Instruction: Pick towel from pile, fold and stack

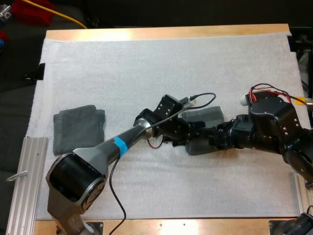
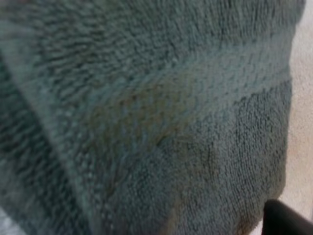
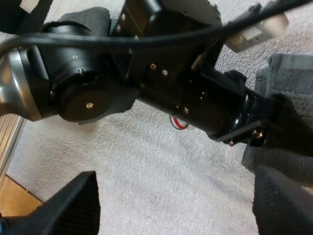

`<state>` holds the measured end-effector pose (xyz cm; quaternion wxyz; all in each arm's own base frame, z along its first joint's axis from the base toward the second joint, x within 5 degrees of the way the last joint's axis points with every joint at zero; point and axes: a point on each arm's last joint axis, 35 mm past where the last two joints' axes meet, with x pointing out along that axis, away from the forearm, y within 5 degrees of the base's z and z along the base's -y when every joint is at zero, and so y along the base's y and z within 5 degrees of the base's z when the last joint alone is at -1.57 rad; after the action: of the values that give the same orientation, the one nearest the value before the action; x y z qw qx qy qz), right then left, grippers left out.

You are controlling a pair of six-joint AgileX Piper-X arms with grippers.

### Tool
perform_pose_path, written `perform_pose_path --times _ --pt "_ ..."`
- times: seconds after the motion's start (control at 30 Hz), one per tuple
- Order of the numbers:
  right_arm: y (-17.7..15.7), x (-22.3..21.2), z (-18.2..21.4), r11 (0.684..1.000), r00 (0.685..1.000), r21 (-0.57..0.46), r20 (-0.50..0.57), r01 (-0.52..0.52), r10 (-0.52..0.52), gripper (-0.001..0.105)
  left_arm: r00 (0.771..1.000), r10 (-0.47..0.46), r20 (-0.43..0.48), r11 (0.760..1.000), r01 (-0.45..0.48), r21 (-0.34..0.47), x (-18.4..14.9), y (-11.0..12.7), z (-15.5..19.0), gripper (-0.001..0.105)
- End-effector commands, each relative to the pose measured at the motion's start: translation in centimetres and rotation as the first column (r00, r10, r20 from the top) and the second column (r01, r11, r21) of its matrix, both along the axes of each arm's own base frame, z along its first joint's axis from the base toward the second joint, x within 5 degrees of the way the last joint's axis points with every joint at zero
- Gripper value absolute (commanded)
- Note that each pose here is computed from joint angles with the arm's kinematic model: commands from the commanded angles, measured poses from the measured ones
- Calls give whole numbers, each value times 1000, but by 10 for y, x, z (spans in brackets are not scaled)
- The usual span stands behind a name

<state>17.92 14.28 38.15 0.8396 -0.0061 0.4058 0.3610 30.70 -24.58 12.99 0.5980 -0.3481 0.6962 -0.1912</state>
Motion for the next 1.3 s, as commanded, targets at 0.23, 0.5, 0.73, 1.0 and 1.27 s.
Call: perform_pose_path --times 0.23,0.5,0.73,1.0,1.27 --pt "-1 -1 4 1000 1000 10 7 -3 3 64 999 -34 31 999 34 2 -1 -3 2 0" --pt "-1 -1 4 1000 1000 10 7 -3 3 64 978 -158 139 987 154 37 -6 4 17 0" --pt "-1 -1 4 1000 1000 7 12 -9 9 64 925 -248 290 965 207 162 -14 46 80 0" --pt "-1 -1 4 1000 1000 7 12 -9 9 64 897 -298 326 931 199 304 -23 101 119 0" --pt "-1 -1 4 1000 1000 7 12 -9 9 64 877 -392 280 810 184 557 -17 171 155 0"
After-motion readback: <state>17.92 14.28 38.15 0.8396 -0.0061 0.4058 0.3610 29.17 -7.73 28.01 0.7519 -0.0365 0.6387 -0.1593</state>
